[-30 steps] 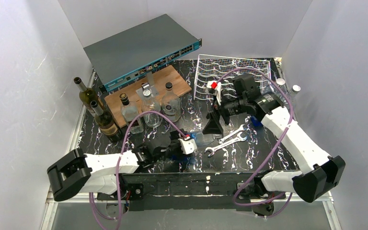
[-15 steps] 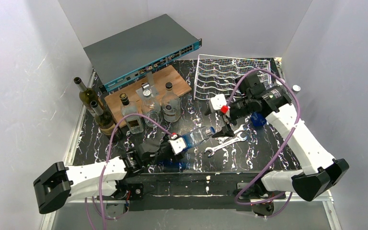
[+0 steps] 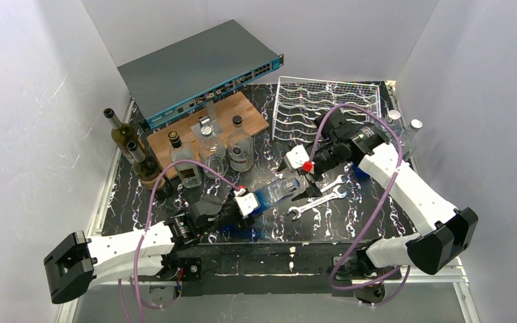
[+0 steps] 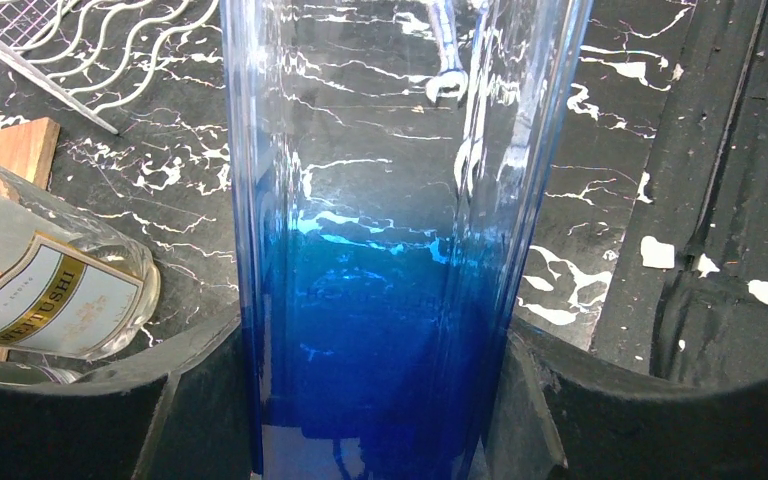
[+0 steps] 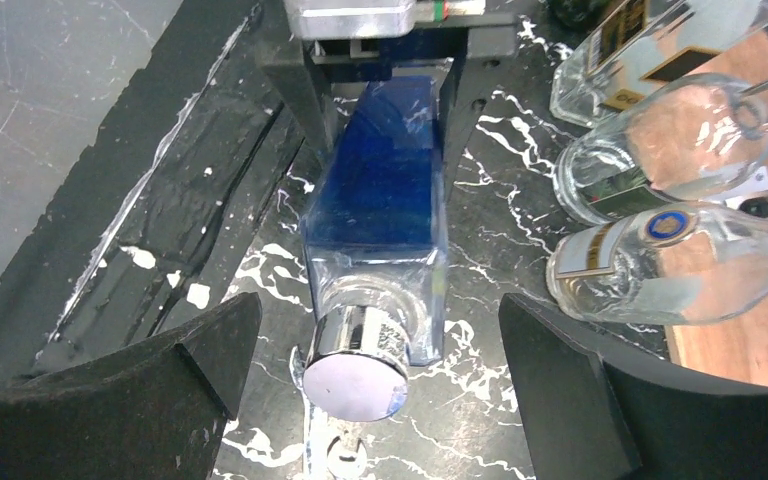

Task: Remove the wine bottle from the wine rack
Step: Place the wine bottle at the center of the board.

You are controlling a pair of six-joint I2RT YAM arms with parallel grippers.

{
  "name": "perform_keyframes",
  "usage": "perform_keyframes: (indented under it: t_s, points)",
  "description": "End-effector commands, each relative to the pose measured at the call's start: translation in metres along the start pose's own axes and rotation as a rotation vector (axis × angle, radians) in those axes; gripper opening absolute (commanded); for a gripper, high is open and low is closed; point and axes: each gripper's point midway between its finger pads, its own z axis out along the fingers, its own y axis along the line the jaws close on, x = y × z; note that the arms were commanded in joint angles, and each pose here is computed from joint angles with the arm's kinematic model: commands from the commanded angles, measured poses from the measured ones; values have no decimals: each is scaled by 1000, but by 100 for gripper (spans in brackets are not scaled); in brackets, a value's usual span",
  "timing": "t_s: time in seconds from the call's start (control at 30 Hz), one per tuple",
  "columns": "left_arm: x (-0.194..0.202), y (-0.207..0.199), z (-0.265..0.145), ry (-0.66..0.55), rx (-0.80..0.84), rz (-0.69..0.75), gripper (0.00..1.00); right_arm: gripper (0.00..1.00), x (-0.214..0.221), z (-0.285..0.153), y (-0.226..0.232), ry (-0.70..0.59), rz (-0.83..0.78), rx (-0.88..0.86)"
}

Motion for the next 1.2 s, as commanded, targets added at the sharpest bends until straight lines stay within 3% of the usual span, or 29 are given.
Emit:
perform_keyframes:
  t_s: [0.0, 0.5, 0.77, 1.17]
  points:
    - [-55, 12, -5, -198, -38, -16, 0, 98, 5, 8, -1, 14, -30, 2]
    - [-66, 13, -9, -231, -41, -34, 0, 98, 5, 29, -3, 4, -11, -31]
    - [-80, 16, -23, -298, -56, -68, 0, 98, -39, 3, -6, -116, -8, 13]
    - [-97, 19, -22, -348, -60, -84, 0, 98, -47, 14, -21, -292, 190, -21]
